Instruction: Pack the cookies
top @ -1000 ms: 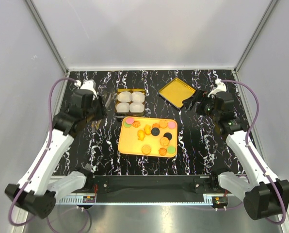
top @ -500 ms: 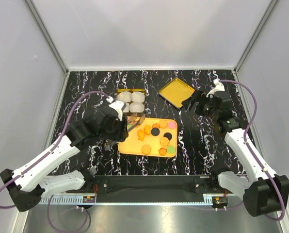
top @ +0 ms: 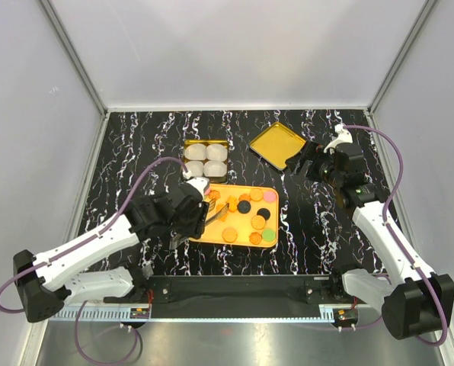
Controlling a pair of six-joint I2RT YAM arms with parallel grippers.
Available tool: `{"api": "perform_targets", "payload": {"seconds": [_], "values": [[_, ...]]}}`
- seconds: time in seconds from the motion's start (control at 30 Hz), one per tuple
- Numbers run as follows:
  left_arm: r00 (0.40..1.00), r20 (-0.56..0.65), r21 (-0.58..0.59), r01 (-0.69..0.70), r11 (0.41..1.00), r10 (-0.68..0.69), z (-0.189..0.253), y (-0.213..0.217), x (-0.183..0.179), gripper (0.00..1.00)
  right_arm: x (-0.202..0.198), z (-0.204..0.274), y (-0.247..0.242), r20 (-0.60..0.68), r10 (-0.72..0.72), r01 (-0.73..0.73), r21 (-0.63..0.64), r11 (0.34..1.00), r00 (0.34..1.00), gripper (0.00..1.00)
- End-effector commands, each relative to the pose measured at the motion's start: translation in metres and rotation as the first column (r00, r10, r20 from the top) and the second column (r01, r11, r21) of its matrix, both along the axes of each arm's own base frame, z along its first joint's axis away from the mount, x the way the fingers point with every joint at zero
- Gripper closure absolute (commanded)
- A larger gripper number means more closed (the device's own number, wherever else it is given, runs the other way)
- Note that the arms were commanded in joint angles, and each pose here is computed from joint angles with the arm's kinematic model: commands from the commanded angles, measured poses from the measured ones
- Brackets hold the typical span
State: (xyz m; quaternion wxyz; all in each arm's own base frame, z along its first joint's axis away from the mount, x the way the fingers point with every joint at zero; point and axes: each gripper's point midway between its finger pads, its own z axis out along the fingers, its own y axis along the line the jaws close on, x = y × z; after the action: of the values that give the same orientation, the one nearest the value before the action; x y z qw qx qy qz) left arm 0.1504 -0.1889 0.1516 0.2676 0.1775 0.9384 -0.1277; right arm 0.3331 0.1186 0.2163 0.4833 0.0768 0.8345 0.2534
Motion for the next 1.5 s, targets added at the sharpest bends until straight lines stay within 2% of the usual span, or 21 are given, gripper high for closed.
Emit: {"api": "perform_targets", "payload": {"seconds": [0.0,0.23,0.4,1.1,1.47], "values": [[0.998,0.050,-0.043,-0.021,0.999,0.023,0.005,-0.013,0.011,0.50,0.004,0.008,-0.002,0.046,-0.002,0.002,-0.014,1.000,0.999,0.00],[0.998,0.050,0.021,-0.036,0.999,0.034,-0.007,-0.011,0.013,0.49,0.003,0.009,-0.002,0.050,0.002,-0.001,-0.014,1.000,0.999,0.00],[0.999,0.037,0.038,-0.029,0.999,0.027,-0.017,-0.012,0.012,0.44,0.001,0.012,-0.002,0.058,0.002,-0.001,-0.012,1.000,0.998,0.00],[1.000,0.018,0.082,-0.011,0.997,0.010,-0.042,-0.020,0.018,0.44,-0.001,0.013,-0.003,0.061,0.001,0.000,-0.017,1.000,0.998,0.00],[0.999,0.035,0.083,-0.013,0.997,0.010,-0.038,-0.020,0.021,0.56,-0.001,0.013,-0.004,0.061,-0.001,0.002,-0.017,1.000,0.998,0.00]]}}
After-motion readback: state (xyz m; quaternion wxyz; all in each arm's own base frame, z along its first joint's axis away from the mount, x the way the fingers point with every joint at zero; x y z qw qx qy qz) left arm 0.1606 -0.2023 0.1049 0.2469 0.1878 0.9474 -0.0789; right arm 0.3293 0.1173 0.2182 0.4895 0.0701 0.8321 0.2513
